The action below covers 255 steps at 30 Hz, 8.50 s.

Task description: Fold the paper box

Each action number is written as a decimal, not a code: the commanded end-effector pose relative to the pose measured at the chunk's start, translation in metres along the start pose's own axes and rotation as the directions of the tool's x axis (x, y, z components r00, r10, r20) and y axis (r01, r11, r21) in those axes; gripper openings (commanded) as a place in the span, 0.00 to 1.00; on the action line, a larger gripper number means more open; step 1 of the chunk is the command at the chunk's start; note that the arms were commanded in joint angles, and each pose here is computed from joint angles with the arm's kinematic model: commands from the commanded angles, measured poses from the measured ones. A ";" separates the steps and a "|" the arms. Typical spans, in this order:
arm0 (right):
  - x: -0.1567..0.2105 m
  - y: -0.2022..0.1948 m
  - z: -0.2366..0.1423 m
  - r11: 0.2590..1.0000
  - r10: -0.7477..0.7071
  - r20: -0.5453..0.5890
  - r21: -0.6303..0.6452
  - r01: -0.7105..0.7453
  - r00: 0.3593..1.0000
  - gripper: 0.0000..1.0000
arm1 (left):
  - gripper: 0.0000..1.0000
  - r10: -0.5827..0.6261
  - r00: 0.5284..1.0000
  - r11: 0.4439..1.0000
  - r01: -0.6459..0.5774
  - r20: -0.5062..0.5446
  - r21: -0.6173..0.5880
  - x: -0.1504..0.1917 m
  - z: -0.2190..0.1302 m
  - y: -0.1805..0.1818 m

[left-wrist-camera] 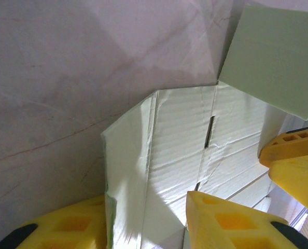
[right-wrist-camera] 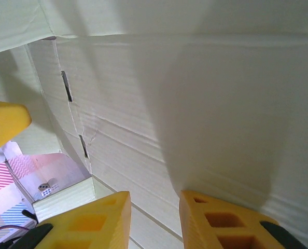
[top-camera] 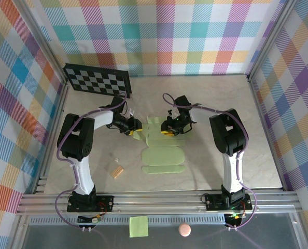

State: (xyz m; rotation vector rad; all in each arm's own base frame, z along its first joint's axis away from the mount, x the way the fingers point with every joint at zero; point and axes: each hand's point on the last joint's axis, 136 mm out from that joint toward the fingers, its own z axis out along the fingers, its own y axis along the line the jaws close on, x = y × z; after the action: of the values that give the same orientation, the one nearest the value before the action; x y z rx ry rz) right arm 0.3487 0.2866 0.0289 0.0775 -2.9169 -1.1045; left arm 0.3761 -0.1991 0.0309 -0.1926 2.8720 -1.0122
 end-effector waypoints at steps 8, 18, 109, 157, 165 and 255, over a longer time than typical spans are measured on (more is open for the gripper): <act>0.003 -0.009 0.009 1.000 0.025 -0.021 -0.007 -0.025 0.999 0.32 | 0.36 0.000 0.999 0.998 0.002 -0.032 0.068 0.005 0.011 -0.009; 0.002 -0.007 0.006 1.000 0.020 -0.015 -0.007 -0.020 1.000 0.32 | 0.21 0.017 1.000 0.998 -0.016 -0.014 0.063 0.003 0.009 -0.013; 0.216 0.219 -0.233 -0.075 -0.995 0.079 -0.145 0.987 -0.064 0.29 | 0.00 0.814 -0.058 -0.155 -0.980 0.577 0.121 0.232 -0.278 -0.196; 0.083 0.196 -0.231 0.670 -0.642 0.403 -0.119 0.733 0.652 0.00 | 0.63 0.526 0.486 0.686 -0.728 0.698 -0.011 0.078 -0.284 -0.202; 0.031 0.146 -0.203 0.855 -0.273 0.450 -0.291 0.429 0.850 0.00 | 0.85 0.205 0.675 0.791 -0.541 0.709 0.286 0.035 -0.249 -0.194; 0.100 0.004 -0.125 0.437 -0.773 -0.177 0.547 0.714 0.609 0.00 | 0.43 0.782 0.443 0.556 -0.814 0.438 -0.170 0.061 -0.061 -0.124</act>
State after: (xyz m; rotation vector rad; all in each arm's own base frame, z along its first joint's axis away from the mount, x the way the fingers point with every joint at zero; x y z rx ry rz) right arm 0.2593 0.1972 0.1158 1.2783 -3.2632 -0.0539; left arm 0.3224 -0.2564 0.1517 0.6459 2.1378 -0.6587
